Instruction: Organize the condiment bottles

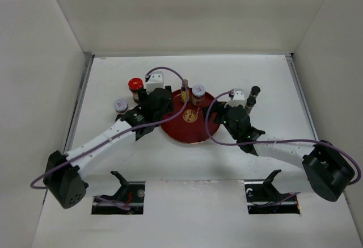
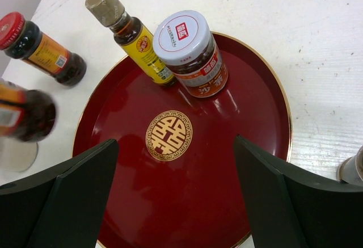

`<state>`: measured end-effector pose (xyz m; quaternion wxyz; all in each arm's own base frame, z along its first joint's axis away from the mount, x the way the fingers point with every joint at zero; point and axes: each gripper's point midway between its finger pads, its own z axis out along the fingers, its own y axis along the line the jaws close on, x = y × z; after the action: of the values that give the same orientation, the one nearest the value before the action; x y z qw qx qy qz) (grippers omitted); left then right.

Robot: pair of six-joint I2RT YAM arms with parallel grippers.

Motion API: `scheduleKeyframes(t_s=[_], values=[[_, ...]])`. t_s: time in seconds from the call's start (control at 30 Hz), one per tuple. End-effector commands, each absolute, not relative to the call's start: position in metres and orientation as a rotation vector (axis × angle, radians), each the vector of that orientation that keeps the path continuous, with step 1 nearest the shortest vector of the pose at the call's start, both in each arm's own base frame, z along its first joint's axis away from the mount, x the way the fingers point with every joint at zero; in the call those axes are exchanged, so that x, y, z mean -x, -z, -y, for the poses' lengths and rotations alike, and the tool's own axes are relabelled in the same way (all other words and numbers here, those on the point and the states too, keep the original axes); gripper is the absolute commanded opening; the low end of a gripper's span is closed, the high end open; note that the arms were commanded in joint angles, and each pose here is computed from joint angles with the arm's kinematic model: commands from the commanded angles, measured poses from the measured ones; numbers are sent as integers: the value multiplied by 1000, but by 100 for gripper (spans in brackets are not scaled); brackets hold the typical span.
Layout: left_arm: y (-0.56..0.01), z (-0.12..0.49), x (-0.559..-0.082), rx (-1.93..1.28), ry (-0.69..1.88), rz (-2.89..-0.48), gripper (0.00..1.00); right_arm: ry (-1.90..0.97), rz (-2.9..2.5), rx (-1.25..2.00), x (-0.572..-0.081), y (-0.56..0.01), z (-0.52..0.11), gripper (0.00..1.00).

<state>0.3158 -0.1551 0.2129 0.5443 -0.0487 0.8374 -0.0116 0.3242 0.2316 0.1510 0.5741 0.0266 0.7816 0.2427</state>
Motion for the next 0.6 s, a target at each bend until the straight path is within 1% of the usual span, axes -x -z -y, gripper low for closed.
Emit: scheduleKeyframes(t_s=[0.0, 0.13, 0.4, 0.5, 0.57], values=[[-265, 196, -354, 138, 170, -1819, 23, -642, -1741, -84, -329, -183, -239, 89], [-253, 219, -380, 125, 195, -1824, 23, -641, -1743, -76, -329, -183, -241, 88], [-212, 230, -414, 117, 162, -1873, 23, -642, -1743, -83, -330, -183, -239, 88], [-199, 234, -417, 113, 176, -1887, 25, -647, -1738, -75, -328, -185, -241, 88], [-196, 237, -418, 103, 181, -1884, 29, -645, -1745, -79, -329, -182, -241, 88]])
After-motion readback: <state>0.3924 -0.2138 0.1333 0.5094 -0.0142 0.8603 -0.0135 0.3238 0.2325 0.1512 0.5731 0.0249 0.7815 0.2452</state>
